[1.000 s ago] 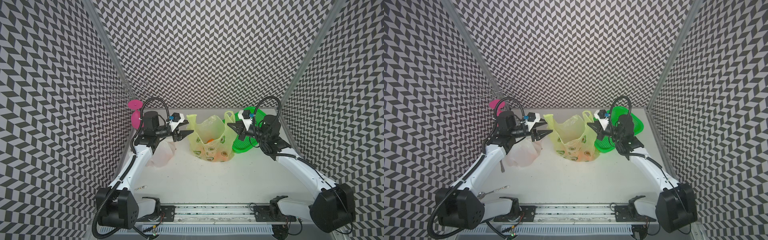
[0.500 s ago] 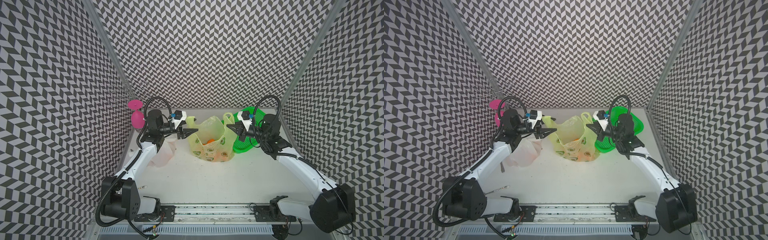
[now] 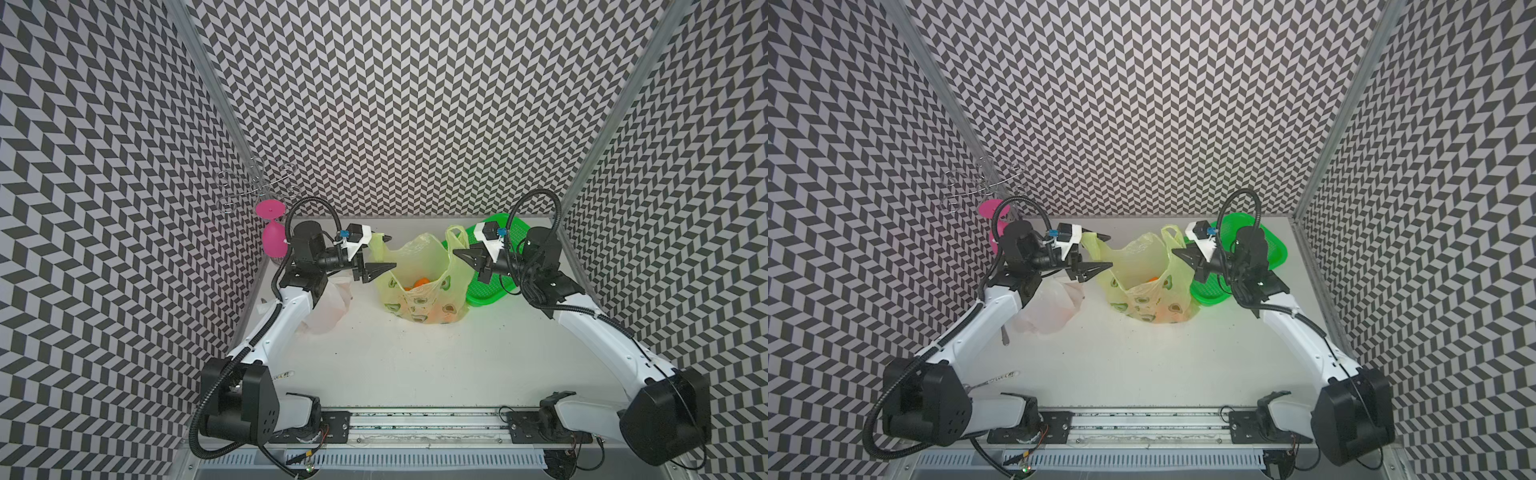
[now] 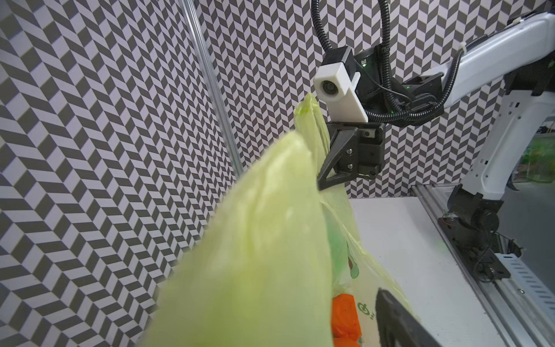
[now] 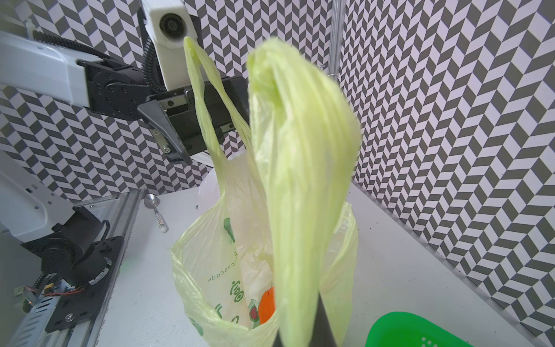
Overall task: Place the oranges into plastic bags & tie knots
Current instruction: Tie the plastic bag at the center of the board.
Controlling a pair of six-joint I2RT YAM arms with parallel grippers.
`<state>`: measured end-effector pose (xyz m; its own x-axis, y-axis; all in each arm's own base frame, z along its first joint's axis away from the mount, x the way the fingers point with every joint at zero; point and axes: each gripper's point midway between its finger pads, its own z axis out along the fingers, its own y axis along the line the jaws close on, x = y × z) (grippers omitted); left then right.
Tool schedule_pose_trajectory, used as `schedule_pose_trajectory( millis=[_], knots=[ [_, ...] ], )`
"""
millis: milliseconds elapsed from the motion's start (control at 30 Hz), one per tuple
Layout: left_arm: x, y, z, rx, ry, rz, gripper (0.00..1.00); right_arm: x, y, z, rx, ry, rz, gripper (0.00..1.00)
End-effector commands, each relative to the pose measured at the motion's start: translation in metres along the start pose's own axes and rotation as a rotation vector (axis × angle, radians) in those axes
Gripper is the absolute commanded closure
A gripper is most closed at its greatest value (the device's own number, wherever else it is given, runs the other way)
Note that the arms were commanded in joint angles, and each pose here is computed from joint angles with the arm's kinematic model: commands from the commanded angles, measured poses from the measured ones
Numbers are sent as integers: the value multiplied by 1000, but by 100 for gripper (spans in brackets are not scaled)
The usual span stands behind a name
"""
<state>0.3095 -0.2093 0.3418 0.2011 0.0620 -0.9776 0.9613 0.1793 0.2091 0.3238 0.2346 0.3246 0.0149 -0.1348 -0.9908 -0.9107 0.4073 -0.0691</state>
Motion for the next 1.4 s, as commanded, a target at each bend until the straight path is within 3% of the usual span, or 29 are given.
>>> schedule_pose_trajectory(
  millis=[0, 133, 433, 600, 833, 1000, 1233, 1367],
  knots=[
    [-5, -3, -13, -17, -3, 34, 19, -15, -2, -1, 4, -28, -47, 97],
    [0, -2, -17, -25, -7, 20, 26, -17, -2, -2, 2, -31, -46, 97],
    [1, -5, -17, -25, -55, -46, 68, -20, -3, -2, 13, -33, -51, 97],
    [4, 1, -6, -16, -44, -119, 90, -24, -1, 0, 21, 3, -144, 97],
    [9, 9, 13, -24, 71, -226, 100, -36, 13, 22, -28, 107, -316, 97],
    [13, 11, 14, -67, 119, -260, 100, -34, 26, 40, -60, 152, -363, 97],
    [-10, 15, 13, -78, 156, -261, 100, -31, 30, 49, -54, 194, -418, 93],
    [-2, 20, 23, -98, 247, -264, 100, -32, 22, 50, -17, 235, -456, 92]
  ],
)
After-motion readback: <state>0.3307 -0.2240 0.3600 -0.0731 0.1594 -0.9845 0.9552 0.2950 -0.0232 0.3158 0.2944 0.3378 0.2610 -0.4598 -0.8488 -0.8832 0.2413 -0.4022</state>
